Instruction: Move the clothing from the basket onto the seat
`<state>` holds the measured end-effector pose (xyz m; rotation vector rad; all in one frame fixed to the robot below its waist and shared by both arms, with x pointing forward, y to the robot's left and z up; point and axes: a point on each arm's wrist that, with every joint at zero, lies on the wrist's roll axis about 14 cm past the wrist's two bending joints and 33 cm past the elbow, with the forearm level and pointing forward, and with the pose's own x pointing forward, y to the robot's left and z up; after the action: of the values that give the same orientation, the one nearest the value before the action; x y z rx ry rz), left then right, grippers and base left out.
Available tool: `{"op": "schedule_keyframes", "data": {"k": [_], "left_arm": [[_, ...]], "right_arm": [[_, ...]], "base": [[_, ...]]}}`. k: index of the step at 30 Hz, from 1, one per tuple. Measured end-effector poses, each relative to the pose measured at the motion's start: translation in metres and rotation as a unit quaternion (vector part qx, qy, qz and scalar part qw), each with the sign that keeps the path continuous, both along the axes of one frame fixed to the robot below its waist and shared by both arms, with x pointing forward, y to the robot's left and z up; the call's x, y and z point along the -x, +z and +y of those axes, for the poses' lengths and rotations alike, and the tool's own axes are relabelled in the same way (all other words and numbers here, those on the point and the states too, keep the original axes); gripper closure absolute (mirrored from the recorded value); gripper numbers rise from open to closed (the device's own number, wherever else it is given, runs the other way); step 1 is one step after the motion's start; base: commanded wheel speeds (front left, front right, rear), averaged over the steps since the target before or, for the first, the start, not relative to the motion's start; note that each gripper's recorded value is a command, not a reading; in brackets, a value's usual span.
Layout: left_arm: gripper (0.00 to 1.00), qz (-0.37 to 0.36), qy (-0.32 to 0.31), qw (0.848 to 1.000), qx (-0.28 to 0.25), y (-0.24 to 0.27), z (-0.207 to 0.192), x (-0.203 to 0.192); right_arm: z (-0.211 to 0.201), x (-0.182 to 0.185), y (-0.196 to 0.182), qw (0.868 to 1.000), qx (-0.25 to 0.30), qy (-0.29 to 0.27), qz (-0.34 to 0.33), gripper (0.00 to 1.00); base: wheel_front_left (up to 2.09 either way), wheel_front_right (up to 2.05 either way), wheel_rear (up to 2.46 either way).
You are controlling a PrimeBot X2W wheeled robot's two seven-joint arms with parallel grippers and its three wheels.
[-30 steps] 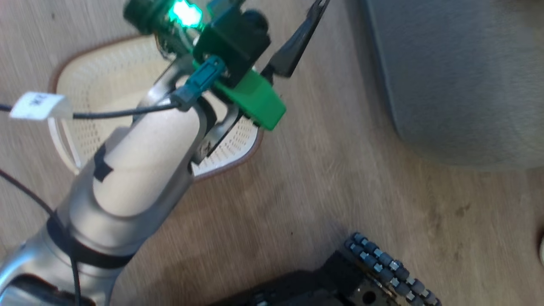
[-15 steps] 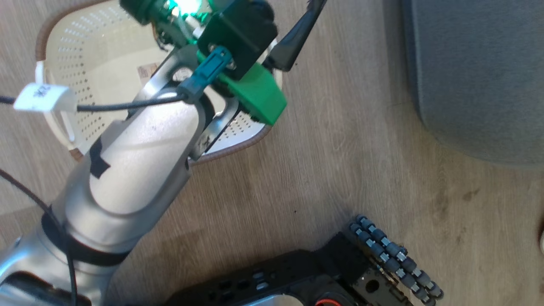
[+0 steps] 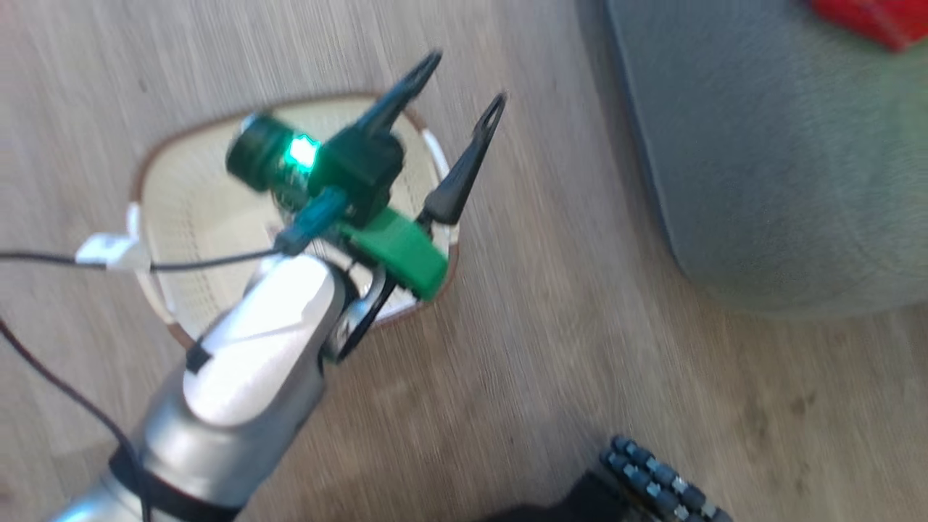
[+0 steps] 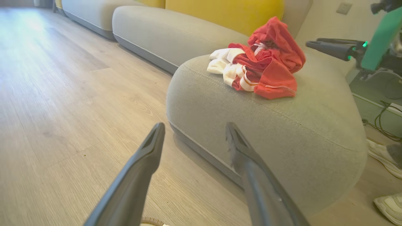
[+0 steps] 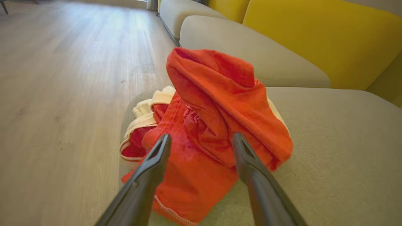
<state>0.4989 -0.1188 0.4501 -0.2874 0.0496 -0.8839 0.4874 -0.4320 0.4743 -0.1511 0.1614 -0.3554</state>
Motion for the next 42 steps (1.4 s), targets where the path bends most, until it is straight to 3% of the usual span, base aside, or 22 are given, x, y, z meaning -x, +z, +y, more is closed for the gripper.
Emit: {"op": "schedule_keyframes", "data": {"k": [7, 12, 18, 27, 33, 40, 41, 42], "left_arm": [[0.00, 0.030, 0.062, 0.997, -0.024, 0.007, 0.034, 0.025], [0.00, 0.047, 0.145, 0.988, -0.034, 0.008, 0.082, 0.034], [0.00, 0.086, 0.259, 0.959, -0.078, -0.017, 0.165, 0.055], [0.00, 0.077, 0.401, 0.910, -0.074, 0.001, 0.266, 0.091], [0.00, 0.074, 0.431, 0.897, -0.071, 0.003, 0.288, 0.115], [0.00, 0.059, 0.429, 0.899, -0.063, 0.012, 0.290, 0.117], [1.00, 0.058, 0.427, 0.900, -0.062, 0.012, 0.289, 0.118], [1.00, 0.065, 0.426, 0.900, -0.066, 0.008, 0.289, 0.119]], "right_arm": [[0.032, 0.052, 0.032, 0.998, -0.025, 0.035, -0.055, 0.00], [0.082, 0.080, 0.009, 0.992, -0.088, 0.065, -0.060, 0.00], [0.172, 0.075, -0.012, 0.977, -0.144, 0.146, -0.056, 0.00], [0.265, 0.085, -0.016, 0.957, -0.174, 0.227, -0.051, 0.00], [0.287, 0.092, -0.010, 0.952, -0.166, 0.253, -0.054, 0.00], [0.284, 0.099, -0.012, 0.954, -0.161, 0.249, -0.049, 0.00], [0.283, 0.099, -0.012, 0.954, -0.161, 0.247, -0.050, 1.00], [0.283, 0.101, -0.016, 0.955, -0.162, 0.246, -0.043, 1.00]], "base": [[0.00, 0.00, 0.00], [0.00, 0.00, 0.00], [0.00, 0.00, 0.00], [0.00, 0.00, 0.00], [0.00, 0.00, 0.00], [0.00, 0.00, 0.00], [0.00, 0.00, 0.00], [0.00, 0.00, 0.00]]}}
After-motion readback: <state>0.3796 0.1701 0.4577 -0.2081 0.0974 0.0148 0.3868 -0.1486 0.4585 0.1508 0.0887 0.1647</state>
